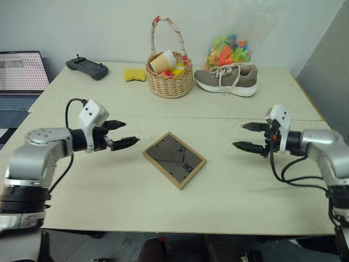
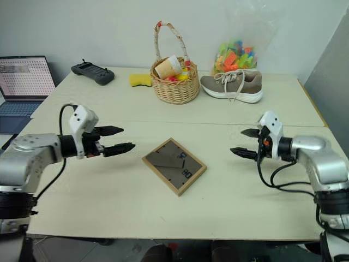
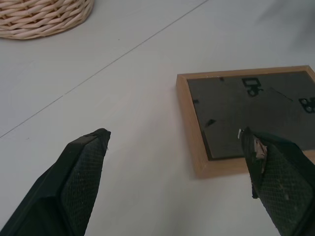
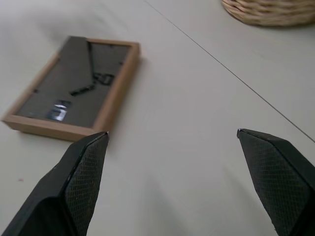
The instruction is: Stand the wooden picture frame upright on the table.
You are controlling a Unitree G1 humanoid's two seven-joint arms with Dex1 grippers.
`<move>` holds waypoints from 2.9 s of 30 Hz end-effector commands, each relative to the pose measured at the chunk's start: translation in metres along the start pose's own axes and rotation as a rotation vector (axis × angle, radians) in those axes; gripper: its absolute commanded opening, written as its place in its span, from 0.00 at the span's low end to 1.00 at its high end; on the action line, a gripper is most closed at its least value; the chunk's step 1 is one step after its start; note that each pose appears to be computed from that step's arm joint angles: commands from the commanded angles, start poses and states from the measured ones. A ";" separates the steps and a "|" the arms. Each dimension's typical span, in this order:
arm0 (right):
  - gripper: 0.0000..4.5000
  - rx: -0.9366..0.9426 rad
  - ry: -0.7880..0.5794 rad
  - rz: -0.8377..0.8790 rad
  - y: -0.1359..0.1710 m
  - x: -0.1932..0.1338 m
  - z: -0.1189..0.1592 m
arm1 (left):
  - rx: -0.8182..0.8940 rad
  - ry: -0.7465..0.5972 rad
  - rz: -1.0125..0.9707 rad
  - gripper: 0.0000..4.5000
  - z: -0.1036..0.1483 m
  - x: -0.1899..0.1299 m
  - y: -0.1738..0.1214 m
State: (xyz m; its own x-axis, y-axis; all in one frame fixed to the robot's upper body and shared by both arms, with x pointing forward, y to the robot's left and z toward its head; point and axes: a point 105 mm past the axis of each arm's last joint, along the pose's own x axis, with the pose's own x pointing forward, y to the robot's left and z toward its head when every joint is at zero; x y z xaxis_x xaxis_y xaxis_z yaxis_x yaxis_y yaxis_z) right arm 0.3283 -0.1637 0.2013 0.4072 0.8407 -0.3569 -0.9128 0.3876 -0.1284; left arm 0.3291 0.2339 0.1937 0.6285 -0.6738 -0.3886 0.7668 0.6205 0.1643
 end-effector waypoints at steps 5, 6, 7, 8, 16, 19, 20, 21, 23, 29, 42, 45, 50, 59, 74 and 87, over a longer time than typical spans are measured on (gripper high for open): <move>0.98 -0.052 0.018 0.080 -0.001 0.007 0.008 | 0.080 -0.048 0.019 1.00 0.023 -0.005 0.000; 0.98 -0.053 0.022 0.078 -0.002 0.009 0.006 | 0.069 -0.050 0.029 1.00 0.021 -0.006 0.000; 0.98 -0.060 0.024 0.076 -0.004 0.011 0.005 | 0.062 -0.049 0.033 1.00 0.019 -0.008 -0.001; 0.99 -0.052 0.021 0.074 -0.007 0.014 0.004 | 0.045 -0.050 0.026 0.96 0.017 -0.011 -0.004; 0.64 -0.074 0.014 0.036 -0.029 0.038 -0.003 | -0.009 -0.044 0.064 0.58 -0.001 -0.024 -0.014; 0.48 -0.086 0.013 0.027 -0.034 0.050 -0.003 | -0.017 -0.060 0.114 0.44 -0.007 -0.020 -0.020; 0.44 -0.093 0.013 0.032 -0.035 0.054 -0.003 | -0.016 -0.060 0.125 0.39 -0.010 -0.018 -0.023; 0.38 -0.099 0.015 0.037 -0.035 0.057 -0.004 | -0.020 -0.061 0.132 0.35 -0.013 -0.015 -0.025; 0.27 -0.107 0.020 0.040 -0.034 0.065 -0.007 | -0.044 -0.069 0.140 0.25 -0.020 -0.007 -0.031; 0.00 -0.131 0.049 0.049 -0.020 0.093 -0.029 | -0.113 -0.071 0.168 0.01 -0.045 0.023 -0.054; 0.00 -0.105 0.015 0.161 0.049 0.101 -0.035 | -0.108 -0.087 0.127 0.01 -0.046 0.097 -0.070; 0.00 -0.087 0.023 0.181 0.066 0.095 -0.037 | -0.080 -0.104 0.055 0.01 -0.035 0.110 -0.078; 0.00 -0.054 0.038 0.116 0.064 0.088 -0.042 | -0.052 -0.104 -0.006 0.01 -0.028 0.117 -0.083; 0.00 -0.046 0.064 -0.122 0.008 0.042 -0.040 | -0.034 -0.030 -0.083 0.01 -0.025 0.067 -0.050; 0.00 -0.033 0.118 -0.178 -0.006 0.047 -0.072 | -0.980 0.045 -0.453 0.64 -0.023 0.034 -0.063; 0.00 -0.023 0.046 -0.001 0.050 0.106 -0.062 | -1.019 0.098 -0.537 0.99 -0.045 0.083 -0.095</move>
State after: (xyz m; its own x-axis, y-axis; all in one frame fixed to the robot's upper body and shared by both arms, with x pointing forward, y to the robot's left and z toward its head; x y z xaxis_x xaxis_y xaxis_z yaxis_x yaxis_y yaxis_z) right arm 0.3256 -0.0924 0.0877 0.4182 0.7961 -0.4373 -0.9049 0.4071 -0.1243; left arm 0.3033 0.1448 0.1053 0.2269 -0.9329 -0.2796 0.4278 0.3534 -0.8319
